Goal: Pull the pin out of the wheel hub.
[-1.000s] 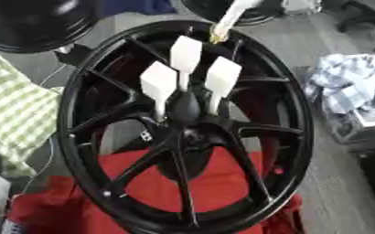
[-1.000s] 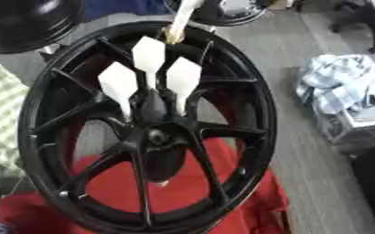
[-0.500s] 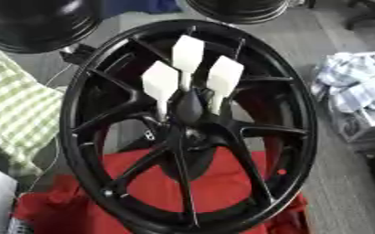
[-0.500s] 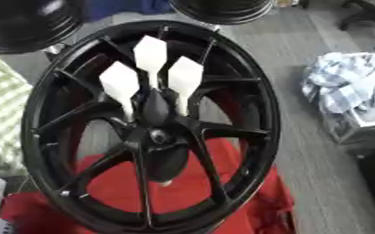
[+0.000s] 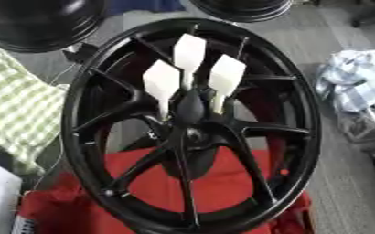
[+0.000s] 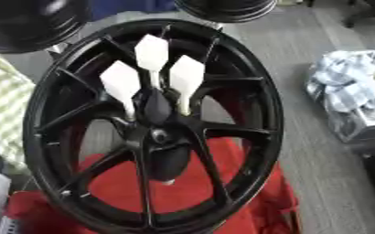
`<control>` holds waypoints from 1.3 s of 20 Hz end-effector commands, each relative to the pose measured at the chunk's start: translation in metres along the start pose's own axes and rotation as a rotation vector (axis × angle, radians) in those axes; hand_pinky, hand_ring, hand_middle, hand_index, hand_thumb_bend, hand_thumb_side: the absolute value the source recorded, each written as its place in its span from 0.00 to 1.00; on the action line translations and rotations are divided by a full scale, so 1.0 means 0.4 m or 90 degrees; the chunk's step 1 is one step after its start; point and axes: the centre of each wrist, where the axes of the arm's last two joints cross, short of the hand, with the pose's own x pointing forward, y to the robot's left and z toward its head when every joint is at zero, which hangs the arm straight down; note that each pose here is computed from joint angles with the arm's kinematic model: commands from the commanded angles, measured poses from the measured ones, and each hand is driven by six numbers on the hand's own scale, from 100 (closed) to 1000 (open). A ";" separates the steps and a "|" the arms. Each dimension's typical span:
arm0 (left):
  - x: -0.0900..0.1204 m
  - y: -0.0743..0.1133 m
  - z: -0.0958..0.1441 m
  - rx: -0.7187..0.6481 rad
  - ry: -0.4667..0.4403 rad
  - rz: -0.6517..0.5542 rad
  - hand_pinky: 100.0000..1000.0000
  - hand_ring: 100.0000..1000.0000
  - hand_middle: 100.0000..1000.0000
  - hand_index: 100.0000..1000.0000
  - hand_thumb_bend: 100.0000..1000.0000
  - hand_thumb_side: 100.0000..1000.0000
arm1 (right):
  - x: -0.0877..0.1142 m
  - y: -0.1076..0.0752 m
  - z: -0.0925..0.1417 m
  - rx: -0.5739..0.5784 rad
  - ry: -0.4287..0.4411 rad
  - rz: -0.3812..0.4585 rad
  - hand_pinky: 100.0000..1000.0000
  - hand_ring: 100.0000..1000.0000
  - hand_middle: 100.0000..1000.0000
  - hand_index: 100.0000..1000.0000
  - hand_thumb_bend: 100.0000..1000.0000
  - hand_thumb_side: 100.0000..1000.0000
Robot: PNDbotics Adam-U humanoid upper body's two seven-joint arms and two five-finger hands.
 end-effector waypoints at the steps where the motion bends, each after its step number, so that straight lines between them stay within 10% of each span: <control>1: 0.030 0.025 -0.017 0.010 -0.025 -0.020 0.79 0.71 0.73 0.78 0.73 0.58 | -0.001 -0.034 -0.017 -0.052 0.029 0.011 0.84 0.86 0.87 0.86 0.50 0.22; 9: 0.035 0.021 -0.017 0.008 -0.030 -0.015 0.79 0.71 0.73 0.78 0.73 0.58 | 0.155 -0.018 0.013 -0.090 -0.119 -0.110 0.81 0.76 0.74 0.79 0.53 0.26; 10: 0.036 0.020 -0.017 0.008 -0.031 -0.013 0.79 0.71 0.73 0.78 0.73 0.58 | 0.193 -0.015 0.027 -0.080 -0.159 -0.136 0.81 0.75 0.73 0.78 0.65 0.31; 11: 0.037 0.019 -0.017 0.008 -0.031 -0.012 0.79 0.71 0.73 0.78 0.73 0.58 | 0.221 -0.013 0.040 -0.071 -0.188 -0.155 0.81 0.74 0.71 0.77 0.44 0.31; 18: 0.046 0.001 -0.017 -0.007 -0.040 0.001 0.79 0.70 0.73 0.78 0.73 0.58 | 0.460 0.008 0.177 0.076 -0.410 -0.286 0.80 0.72 0.68 0.76 0.31 0.41; 26: 0.046 -0.021 -0.012 -0.021 -0.042 0.012 0.79 0.70 0.73 0.78 0.73 0.58 | 0.559 0.092 0.225 0.208 -0.413 -0.389 0.80 0.71 0.65 0.74 0.32 0.35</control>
